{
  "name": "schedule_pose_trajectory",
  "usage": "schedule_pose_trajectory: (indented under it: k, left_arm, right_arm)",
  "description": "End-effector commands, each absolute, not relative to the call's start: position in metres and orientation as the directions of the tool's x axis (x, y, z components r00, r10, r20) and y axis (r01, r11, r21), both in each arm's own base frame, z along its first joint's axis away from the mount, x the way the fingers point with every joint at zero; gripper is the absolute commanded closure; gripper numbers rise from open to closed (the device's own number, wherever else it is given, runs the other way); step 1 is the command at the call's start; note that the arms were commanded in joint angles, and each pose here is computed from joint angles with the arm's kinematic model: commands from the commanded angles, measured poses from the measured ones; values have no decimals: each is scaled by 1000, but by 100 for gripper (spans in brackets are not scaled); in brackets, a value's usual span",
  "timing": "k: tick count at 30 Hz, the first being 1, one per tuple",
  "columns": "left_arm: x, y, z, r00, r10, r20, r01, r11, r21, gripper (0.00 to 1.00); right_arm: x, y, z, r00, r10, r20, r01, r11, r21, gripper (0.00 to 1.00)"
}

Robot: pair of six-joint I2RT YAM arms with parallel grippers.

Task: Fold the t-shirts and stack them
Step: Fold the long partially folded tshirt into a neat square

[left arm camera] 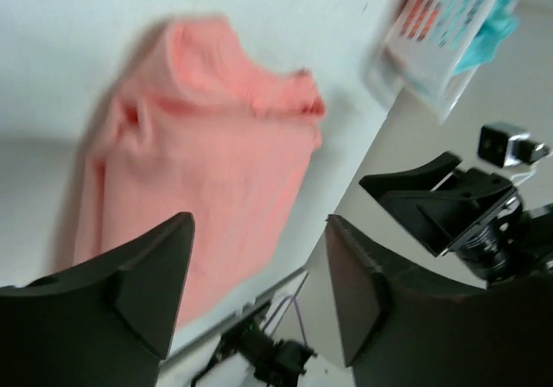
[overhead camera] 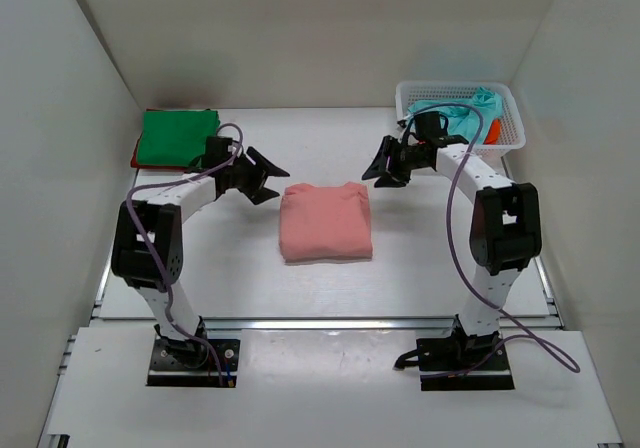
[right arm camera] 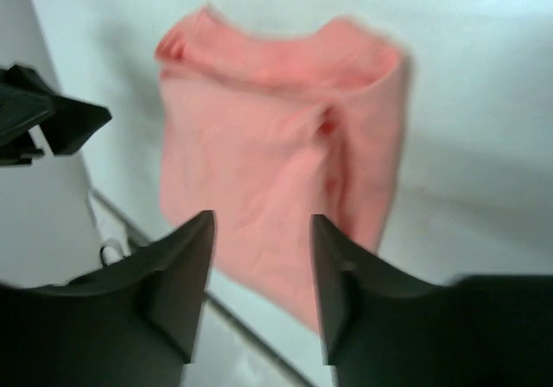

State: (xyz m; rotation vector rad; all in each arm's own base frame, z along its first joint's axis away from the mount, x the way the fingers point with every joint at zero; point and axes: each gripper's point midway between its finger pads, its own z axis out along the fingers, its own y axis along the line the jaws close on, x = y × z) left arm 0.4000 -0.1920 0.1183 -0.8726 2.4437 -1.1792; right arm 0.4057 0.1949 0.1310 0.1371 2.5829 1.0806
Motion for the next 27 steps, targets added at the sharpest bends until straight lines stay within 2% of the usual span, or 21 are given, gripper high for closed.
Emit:
schedule_pose_trajectory:
  k: [1, 2, 6, 9, 13, 18, 21, 27]
  left_arm:
    - [445, -191, 172, -733, -668, -133, -167, 365, -916, 23]
    - [444, -190, 174, -730, -667, -151, -144, 367, -919, 1]
    - [425, -184, 162, -752, -628, -200, -138, 447, -884, 1]
    - [402, -184, 141, -771, -610, -185, -166, 472, -866, 1]
    - [378, -172, 94, -784, -596, -176, -251, 563, -788, 1]
    - [378, -169, 70, -779, -584, -227, -256, 627, -736, 2]
    - [379, -172, 52, -788, -574, -224, -270, 648, -713, 1]
    - [396, -191, 48, -787, -564, -250, -212, 628, -748, 1]
  right_arm:
    - [458, 168, 166, -811, 290, -508, -98, 788, 608, 49]
    - [459, 160, 163, -802, 293, -520, -89, 803, 589, 49]
    - [437, 157, 144, -822, 243, -514, -121, 809, 576, 41]
    - [422, 163, 135, -832, 204, -516, -167, 794, 584, 48]
    - [420, 183, 122, -837, 154, -525, -247, 751, 613, 49]
    - [431, 208, 111, -830, 93, -550, -327, 718, 614, 47]
    - [433, 214, 97, -845, 96, -526, -311, 711, 631, 47]
    - [435, 223, 80, -859, 73, -508, -323, 693, 645, 48]
